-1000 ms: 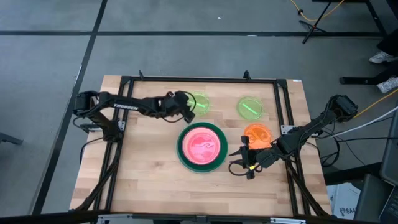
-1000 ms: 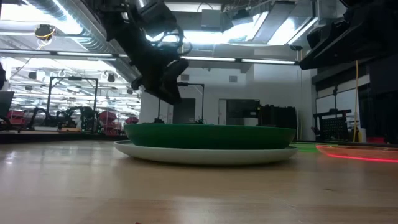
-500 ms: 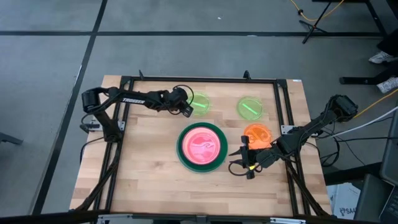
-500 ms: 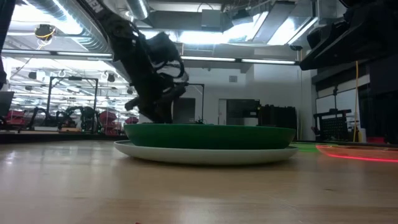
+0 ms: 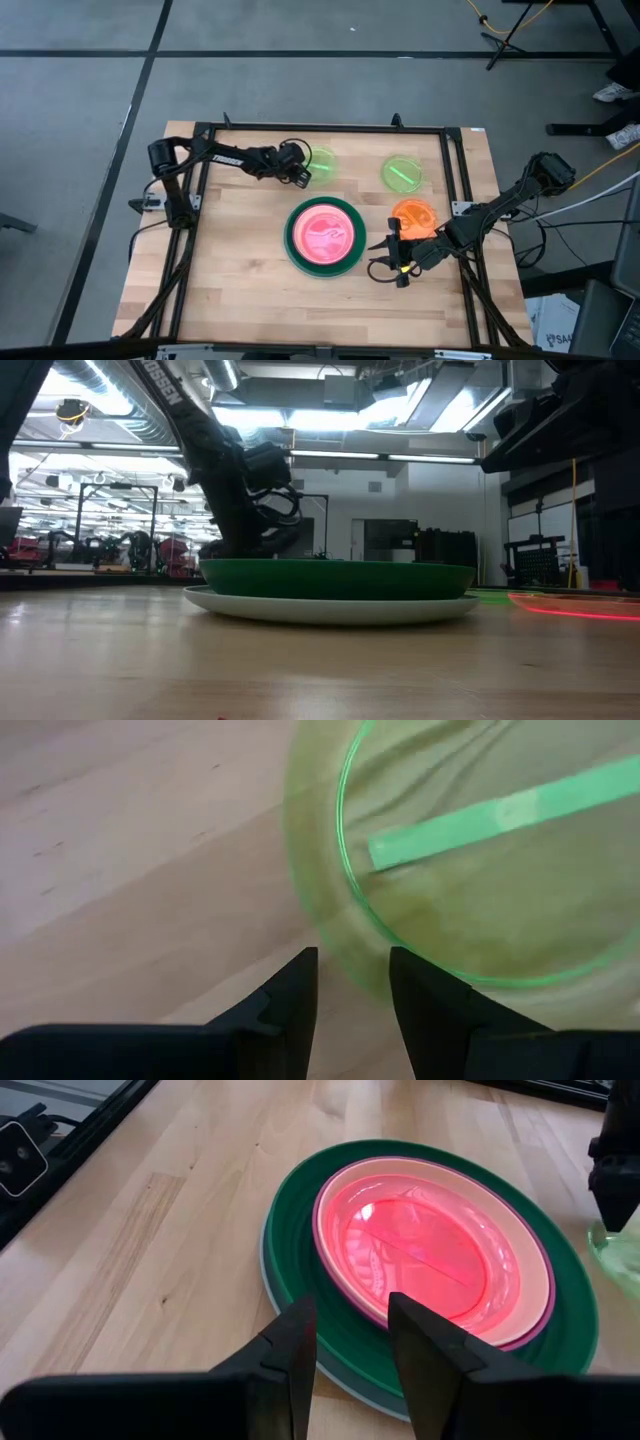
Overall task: Stack plastic plates
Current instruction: Stack the left light green plate on top of the light pink plate
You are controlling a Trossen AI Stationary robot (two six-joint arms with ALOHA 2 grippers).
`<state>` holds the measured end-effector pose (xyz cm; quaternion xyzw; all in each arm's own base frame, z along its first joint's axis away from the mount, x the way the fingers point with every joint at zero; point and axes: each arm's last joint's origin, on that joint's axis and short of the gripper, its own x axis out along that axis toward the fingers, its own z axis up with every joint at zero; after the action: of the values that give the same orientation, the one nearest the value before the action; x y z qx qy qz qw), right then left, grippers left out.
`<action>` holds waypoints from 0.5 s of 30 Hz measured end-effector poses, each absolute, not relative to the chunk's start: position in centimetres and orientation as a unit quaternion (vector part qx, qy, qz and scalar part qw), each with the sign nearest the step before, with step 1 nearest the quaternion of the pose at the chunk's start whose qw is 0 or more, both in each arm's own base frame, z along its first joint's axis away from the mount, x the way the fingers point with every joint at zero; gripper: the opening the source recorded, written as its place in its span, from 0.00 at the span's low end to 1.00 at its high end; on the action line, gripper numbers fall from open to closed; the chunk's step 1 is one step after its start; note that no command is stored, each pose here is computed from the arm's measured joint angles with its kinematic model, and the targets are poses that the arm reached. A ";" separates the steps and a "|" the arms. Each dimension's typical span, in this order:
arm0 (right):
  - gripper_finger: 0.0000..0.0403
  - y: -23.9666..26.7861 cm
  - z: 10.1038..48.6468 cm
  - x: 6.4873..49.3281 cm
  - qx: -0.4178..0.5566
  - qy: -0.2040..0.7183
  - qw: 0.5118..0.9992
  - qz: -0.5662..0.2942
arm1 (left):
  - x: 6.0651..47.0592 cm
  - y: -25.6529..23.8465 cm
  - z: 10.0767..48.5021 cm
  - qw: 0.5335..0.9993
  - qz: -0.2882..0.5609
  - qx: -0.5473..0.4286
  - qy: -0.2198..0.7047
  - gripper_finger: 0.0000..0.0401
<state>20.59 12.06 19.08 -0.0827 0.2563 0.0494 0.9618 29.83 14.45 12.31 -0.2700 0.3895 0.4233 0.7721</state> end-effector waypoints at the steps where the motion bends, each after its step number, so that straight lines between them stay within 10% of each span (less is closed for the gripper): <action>1: 0.29 12.1 19.1 20.6 -0.083 0.256 0.962 0.050 | 29.9 14.5 12.2 0.772 0.424 -0.270 0.389 0.30; 15: 0.29 12.1 19.1 20.6 -0.083 0.256 0.962 0.049 | 30.1 14.5 12.0 0.782 0.409 -0.263 0.391 0.30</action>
<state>20.60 12.06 19.08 -0.0828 0.2561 0.0493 0.9618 30.10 14.52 12.03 -0.2627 0.3911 0.4089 0.7816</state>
